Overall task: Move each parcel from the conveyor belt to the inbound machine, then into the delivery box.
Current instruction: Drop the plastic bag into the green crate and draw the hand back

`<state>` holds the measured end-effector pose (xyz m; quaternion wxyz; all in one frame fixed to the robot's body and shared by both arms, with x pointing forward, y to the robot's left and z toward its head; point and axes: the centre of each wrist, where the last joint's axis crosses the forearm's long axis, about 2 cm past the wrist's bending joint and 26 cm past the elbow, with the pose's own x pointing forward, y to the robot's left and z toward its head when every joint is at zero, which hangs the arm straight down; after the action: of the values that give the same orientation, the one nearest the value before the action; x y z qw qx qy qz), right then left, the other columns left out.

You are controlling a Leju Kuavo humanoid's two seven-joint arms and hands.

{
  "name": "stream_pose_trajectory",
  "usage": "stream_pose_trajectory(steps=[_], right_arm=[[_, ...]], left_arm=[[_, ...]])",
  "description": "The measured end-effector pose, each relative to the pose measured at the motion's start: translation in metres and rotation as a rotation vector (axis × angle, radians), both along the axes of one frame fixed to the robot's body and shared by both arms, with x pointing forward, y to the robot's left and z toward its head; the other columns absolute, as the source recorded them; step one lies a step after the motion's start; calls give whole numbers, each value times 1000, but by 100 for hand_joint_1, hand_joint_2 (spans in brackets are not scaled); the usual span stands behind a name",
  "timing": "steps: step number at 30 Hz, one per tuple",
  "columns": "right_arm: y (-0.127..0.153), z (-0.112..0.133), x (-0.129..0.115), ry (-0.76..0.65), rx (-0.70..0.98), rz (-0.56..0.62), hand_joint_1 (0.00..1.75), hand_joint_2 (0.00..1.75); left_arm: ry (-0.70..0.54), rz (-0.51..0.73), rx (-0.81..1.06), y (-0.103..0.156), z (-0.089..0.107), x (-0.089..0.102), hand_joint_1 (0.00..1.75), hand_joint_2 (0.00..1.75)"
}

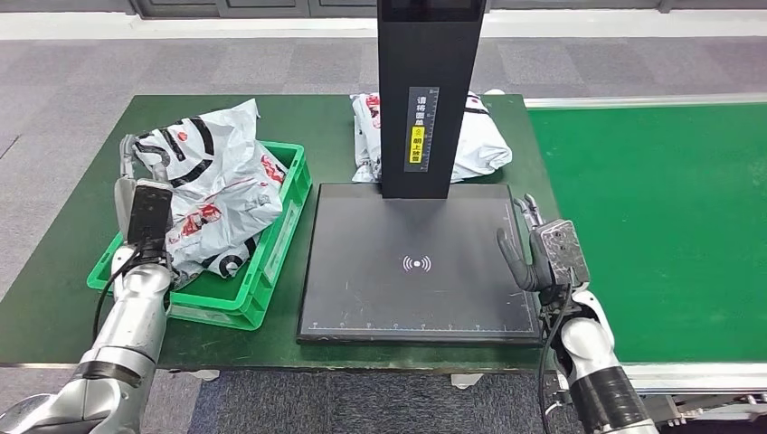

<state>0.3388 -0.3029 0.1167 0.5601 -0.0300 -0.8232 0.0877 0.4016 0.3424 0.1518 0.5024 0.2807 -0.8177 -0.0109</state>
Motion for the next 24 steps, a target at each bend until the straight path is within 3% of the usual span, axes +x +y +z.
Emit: stream_pose_trajectory(steps=[5,11,15,16,20,24], right_arm=[[8,13,22,-22,2,6,0,0],[10,17,34,-24,33,9,0,0],[10,14,34,-38,23,-6,0,0],[11,14,34,-48,15,-13,0,0],[16,17,37,-80,-7,-24,0,175],[26,16,39,-85,-4,1,0,175]], left_arm=[[-9,-93,-18,-32,21,14,0,0],[8,-176,-103,-48,38,31,0,0],[8,-233,-147,-53,38,34,0,175],[4,-250,-148,-56,37,34,0,175],[-20,-315,-124,-75,36,33,0,175],[-30,-398,-107,-103,35,31,0,175]])
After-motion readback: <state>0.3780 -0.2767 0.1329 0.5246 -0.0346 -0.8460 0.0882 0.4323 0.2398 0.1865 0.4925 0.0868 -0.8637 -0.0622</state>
